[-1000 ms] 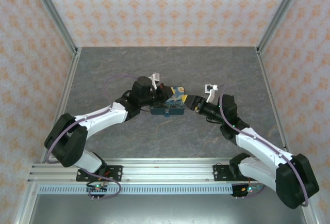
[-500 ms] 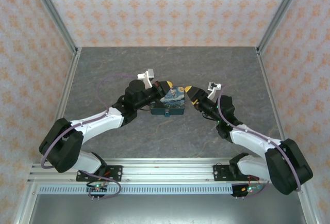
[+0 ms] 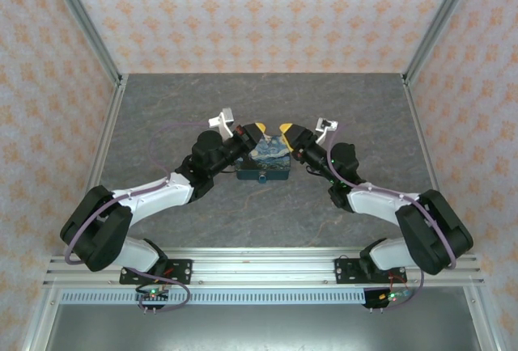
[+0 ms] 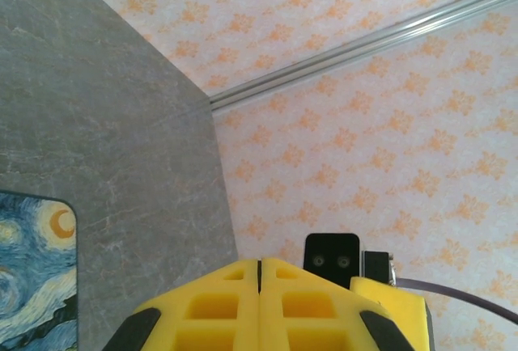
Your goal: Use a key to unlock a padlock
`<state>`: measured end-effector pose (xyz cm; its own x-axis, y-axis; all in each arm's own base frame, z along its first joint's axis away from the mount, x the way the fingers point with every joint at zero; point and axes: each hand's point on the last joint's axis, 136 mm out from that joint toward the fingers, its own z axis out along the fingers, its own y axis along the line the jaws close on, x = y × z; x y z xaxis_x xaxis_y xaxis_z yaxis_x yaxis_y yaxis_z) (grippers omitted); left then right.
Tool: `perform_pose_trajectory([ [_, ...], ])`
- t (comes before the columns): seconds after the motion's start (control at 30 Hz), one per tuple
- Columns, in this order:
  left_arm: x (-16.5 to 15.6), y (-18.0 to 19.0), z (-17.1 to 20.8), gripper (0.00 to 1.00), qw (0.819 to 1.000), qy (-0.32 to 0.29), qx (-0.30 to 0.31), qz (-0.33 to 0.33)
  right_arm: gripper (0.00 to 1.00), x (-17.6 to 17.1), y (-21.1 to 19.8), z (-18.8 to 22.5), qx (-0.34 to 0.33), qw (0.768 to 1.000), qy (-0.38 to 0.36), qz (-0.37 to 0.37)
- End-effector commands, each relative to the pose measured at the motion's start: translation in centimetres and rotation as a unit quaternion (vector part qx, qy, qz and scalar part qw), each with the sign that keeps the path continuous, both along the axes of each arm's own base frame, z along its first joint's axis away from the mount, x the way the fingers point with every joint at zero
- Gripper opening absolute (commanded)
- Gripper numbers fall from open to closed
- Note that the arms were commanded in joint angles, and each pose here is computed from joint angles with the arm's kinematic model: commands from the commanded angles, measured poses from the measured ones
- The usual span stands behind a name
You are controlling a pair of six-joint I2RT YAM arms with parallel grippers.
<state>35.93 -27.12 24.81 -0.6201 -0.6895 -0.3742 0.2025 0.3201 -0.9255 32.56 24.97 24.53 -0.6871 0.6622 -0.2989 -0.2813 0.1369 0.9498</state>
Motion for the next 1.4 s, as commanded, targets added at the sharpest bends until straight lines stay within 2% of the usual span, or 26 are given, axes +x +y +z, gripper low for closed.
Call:
perform_pose_trajectory([
  [0.0, 0.5, 0.5, 1.7, 0.0, 0.999, -0.02, -0.038, 0.018, 0.54, -0.3, 1.1, 3.1, 0.028, 0.998, -0.047, 0.012],
  [0.3, 0.9, 0.4, 1.5, 0.0, 0.998, -0.014, -0.051, 0.022, 0.47, -0.4, 3.1, 2.6, 0.032, 0.998, -0.044, 0.032],
  [0.87, 1.0, 0.3, 1.1, 0.0, 0.998, -0.01, -0.05, 0.025, 0.31, -0.3, 4.1, 2.4, 0.035, 0.998, -0.04, 0.046],
  [1.13, 1.0, 0.4, 1.1, 0.0, 0.998, -0.01, -0.048, 0.027, 0.29, -0.5, 4.3, 1.9, 0.031, 0.998, -0.035, 0.05],
  [1.37, 1.0, 0.5, 1.0, 0.0, 0.998, -0.009, -0.045, 0.03, 0.19, -0.8, 4.1, 1.5, 0.029, 0.998, -0.033, 0.049],
])
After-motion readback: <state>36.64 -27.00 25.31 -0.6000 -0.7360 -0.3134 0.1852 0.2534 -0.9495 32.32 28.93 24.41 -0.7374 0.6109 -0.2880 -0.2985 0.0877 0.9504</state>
